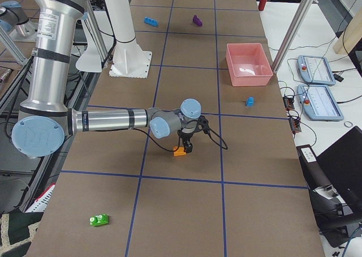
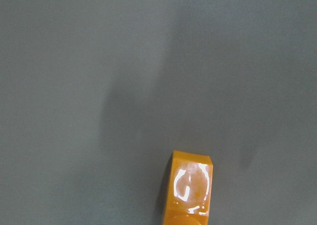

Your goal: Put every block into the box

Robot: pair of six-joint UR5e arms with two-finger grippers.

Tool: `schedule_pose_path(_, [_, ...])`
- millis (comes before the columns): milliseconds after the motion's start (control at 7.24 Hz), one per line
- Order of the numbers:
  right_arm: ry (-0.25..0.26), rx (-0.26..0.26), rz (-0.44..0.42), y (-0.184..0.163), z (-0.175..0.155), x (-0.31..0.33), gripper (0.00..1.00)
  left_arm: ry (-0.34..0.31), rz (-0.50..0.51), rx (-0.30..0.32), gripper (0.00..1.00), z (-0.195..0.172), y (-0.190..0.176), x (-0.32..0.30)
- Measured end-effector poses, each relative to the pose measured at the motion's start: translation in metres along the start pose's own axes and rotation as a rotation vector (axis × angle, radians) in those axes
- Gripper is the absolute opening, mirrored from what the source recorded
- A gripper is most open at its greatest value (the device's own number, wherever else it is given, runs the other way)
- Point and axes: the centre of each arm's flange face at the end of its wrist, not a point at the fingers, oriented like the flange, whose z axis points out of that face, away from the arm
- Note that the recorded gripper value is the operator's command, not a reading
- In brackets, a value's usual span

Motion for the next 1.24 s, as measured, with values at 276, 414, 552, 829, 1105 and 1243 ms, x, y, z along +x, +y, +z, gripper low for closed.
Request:
schedule_pose_path(276, [0.009, -0.026, 0.010, -0.001, 0.015, 0.008, 0.75, 0.001, 0.005, 0.005, 1.00, -0.001, -0.001, 0.001])
schedule_pose_path(414, [0.009, -0.031, 0.011, -0.005, 0.020, 0.009, 0.52, 0.001, 0.006, 0.006, 1.00, -0.001, -0.001, 0.001])
schedule_pose_path(552, [0.007, -0.038, 0.015, -0.007, 0.023, 0.011, 0.32, 0.001, 0.007, 0.007, 1.00, -0.002, -0.002, 0.001])
schedule_pose_path(829, [0.005, -0.049, 0.025, -0.007, 0.028, 0.014, 0.00, 0.001, 0.010, 0.010, 1.00, -0.002, -0.002, 0.002])
schedule_pose_path(1105, [-0.011, -0.029, 0.022, -0.011, 0.018, 0.010, 0.00, 0.001, 0.012, 0.014, 1.00, -0.003, -0.004, 0.003])
schedule_pose_path(1243, [-0.031, 0.005, 0.034, -0.015, -0.004, 0.009, 0.00, 0.002, 0.019, 0.018, 1.00, -0.005, -0.011, 0.007])
